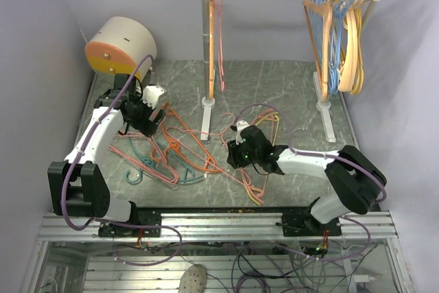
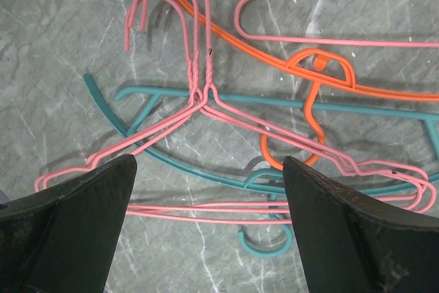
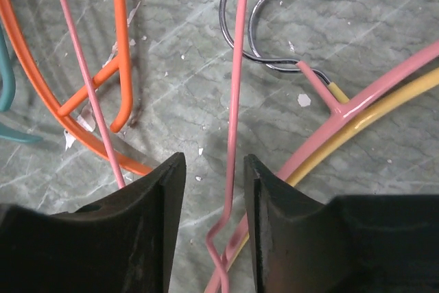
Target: Organize the hangers
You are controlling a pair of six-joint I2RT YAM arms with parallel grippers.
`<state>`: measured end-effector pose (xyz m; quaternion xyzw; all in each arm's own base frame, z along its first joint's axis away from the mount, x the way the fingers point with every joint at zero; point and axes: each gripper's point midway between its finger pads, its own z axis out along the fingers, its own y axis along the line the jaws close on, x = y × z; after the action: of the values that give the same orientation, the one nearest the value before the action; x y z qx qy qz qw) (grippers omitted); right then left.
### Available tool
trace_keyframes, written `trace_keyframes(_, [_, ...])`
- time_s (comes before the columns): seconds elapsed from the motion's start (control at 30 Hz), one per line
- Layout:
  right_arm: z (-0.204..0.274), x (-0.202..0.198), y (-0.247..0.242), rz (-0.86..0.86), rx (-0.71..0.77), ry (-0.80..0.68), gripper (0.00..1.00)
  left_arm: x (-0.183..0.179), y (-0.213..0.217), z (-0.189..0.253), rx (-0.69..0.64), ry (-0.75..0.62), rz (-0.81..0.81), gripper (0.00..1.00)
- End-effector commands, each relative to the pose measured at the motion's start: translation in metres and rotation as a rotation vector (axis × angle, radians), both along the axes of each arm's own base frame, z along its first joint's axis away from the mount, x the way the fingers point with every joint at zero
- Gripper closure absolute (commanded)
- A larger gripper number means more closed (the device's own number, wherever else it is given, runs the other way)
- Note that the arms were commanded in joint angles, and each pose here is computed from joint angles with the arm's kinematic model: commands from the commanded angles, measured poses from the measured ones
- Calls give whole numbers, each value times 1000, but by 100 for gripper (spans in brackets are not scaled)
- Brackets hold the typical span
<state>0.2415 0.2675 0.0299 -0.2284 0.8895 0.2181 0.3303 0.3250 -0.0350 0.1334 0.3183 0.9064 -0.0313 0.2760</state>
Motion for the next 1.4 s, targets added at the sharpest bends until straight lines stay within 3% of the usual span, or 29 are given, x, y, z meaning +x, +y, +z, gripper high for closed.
trace_keyframes(0.0, [2,9,11,10,20,-21,62,0,5,3,5,-29,1,0])
trace_keyframes(0.07, [-1,9,11,8,19,-18,69,1,6,3,5,-32,3,0])
trace_keyframes(0.23, [4,10,9,1,11,-22,100,5,8,5,10,-40,21,0])
trace_keyframes(0.67, [104,-7,-12,-79,164,-147,100,24,19,57,23,-151,116,0])
trace_keyframes(1.03, [151,-10,-91,-414,-42,-132,100,31,35,94,50,-226,247,0])
trace_keyframes(1.2, [197,1,-108,-475,-95,-259,100,31,37,78,66,-204,255,0])
trace_keyframes(1.37, [230,20,-136,-564,-284,-397,100,32,43,64,75,-142,309,0])
